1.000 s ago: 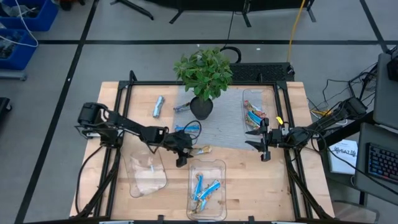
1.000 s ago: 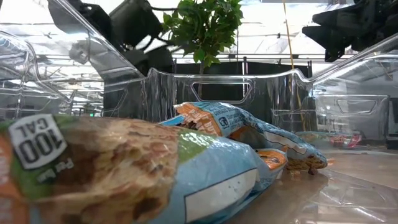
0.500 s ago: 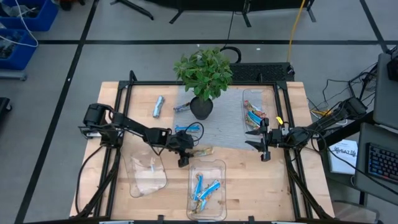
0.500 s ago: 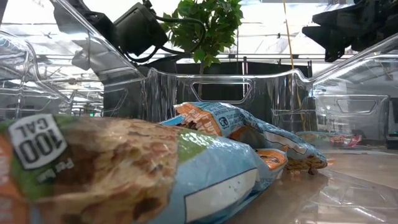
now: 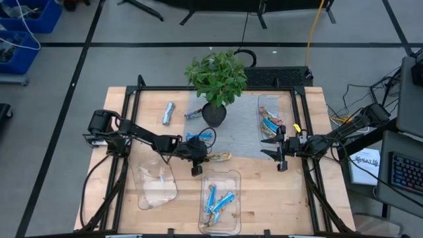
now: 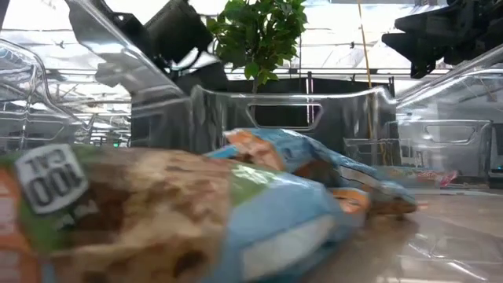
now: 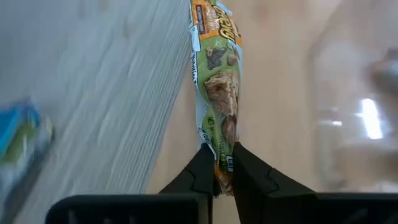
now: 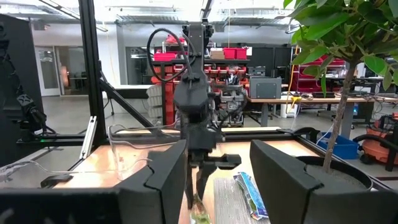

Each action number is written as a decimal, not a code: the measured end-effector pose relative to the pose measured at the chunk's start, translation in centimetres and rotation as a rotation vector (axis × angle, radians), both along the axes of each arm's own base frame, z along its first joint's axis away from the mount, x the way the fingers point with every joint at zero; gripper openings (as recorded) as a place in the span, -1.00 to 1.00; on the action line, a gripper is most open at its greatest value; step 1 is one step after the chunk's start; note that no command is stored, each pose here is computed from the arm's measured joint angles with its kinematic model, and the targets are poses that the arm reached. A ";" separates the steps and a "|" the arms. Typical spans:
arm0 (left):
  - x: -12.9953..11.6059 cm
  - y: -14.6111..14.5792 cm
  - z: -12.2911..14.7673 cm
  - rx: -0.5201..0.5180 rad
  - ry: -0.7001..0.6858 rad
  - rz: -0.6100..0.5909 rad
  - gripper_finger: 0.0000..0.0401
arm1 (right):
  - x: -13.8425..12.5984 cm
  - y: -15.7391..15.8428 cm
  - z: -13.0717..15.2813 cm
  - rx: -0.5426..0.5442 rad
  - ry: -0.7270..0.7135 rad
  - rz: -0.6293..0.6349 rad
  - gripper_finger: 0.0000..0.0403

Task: Pick and place Granola Bars by type
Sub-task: Put the yellow granola bar into the middle transparent bin, then put the top left blue granola bar into the left transparent bin

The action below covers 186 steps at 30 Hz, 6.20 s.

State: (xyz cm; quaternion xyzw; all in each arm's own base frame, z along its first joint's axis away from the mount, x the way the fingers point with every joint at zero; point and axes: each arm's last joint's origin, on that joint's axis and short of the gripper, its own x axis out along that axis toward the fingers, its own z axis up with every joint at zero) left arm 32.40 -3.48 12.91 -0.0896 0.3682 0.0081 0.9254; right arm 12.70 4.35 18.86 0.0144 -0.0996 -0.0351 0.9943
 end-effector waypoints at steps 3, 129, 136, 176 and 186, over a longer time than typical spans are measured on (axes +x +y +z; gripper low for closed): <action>0.1 -0.3 1.5 0.013 -0.080 -0.027 -0.83 | 0.0 0.0 0.0 0.001 0.000 0.000 -0.17; -18.5 16.5 1.8 -0.342 0.175 1.019 -0.38 | 0.0 0.0 0.1 -0.022 -0.012 -0.006 -0.17; -17.9 17.1 0.3 -0.350 0.220 1.010 -0.38 | 0.0 0.0 0.1 -0.022 -0.012 -0.006 -0.17; -17.2 8.4 10.3 0.051 -0.360 0.484 -0.95 | 0.0 0.0 0.0 -0.042 0.008 -0.008 -0.17; -17.7 2.6 13.1 0.114 -0.625 -0.099 -0.96 | 0.0 0.0 -0.1 -0.039 0.011 -0.007 -0.17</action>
